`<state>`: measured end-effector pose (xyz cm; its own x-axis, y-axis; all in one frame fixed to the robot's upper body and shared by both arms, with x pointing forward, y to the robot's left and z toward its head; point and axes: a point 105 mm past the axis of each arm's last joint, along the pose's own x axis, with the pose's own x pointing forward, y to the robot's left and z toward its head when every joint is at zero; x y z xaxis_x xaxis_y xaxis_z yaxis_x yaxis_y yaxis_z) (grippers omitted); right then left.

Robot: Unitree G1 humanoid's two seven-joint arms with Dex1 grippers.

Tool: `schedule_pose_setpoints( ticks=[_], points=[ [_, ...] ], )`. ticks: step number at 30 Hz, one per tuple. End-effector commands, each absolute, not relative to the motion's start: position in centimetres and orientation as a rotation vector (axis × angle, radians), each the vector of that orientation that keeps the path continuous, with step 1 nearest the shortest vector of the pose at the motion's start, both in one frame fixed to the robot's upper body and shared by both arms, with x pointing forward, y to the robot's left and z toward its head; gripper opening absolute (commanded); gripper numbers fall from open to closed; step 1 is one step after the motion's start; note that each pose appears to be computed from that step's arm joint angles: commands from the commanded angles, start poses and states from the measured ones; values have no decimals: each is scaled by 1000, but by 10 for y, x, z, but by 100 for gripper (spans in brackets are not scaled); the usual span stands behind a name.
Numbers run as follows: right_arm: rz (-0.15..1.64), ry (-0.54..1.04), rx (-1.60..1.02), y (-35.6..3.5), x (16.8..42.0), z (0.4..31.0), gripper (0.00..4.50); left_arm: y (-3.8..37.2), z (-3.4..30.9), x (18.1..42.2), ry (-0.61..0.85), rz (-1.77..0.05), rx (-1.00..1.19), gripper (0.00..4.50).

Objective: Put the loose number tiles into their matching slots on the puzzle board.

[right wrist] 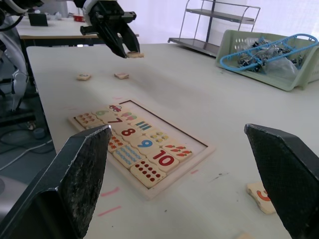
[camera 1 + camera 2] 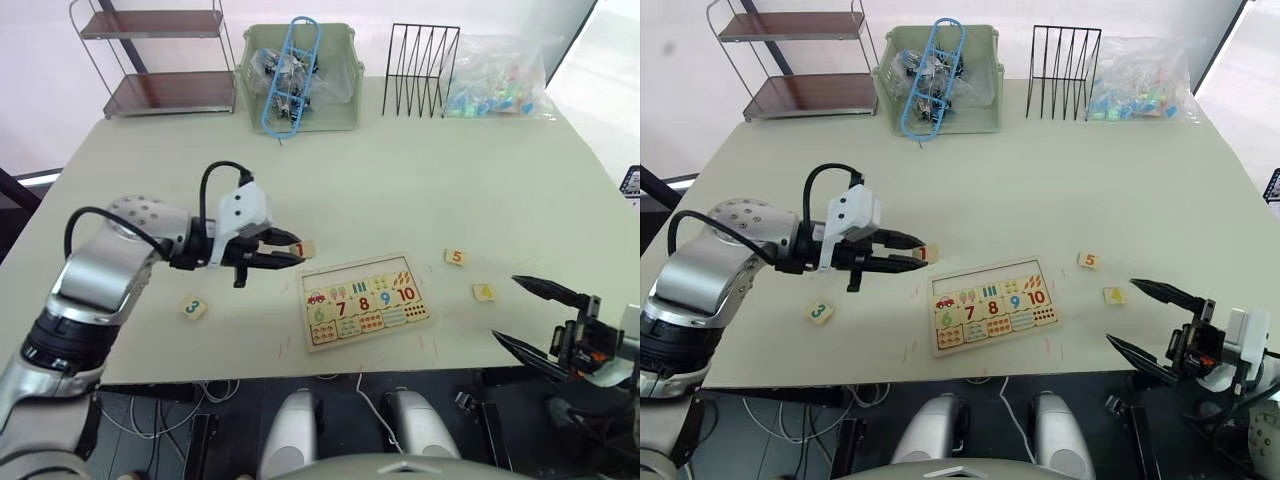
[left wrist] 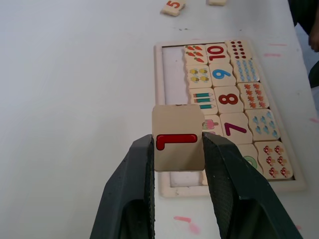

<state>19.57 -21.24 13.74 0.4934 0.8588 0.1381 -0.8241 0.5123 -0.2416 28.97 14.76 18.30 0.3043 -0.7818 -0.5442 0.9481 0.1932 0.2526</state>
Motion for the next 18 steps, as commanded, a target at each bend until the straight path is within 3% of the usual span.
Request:
schedule_pose_setpoints(
  ticks=[1, 18],
  points=[
    [1035, -300, -161, -206, 196, 148, 450, 139, 189, 287, 349, -1251, 645, 92],
    [1023, -291, -150, -206, 194, 144, 450, 134, 164, 284, 643, -1202, 824, 92]
  ],
)
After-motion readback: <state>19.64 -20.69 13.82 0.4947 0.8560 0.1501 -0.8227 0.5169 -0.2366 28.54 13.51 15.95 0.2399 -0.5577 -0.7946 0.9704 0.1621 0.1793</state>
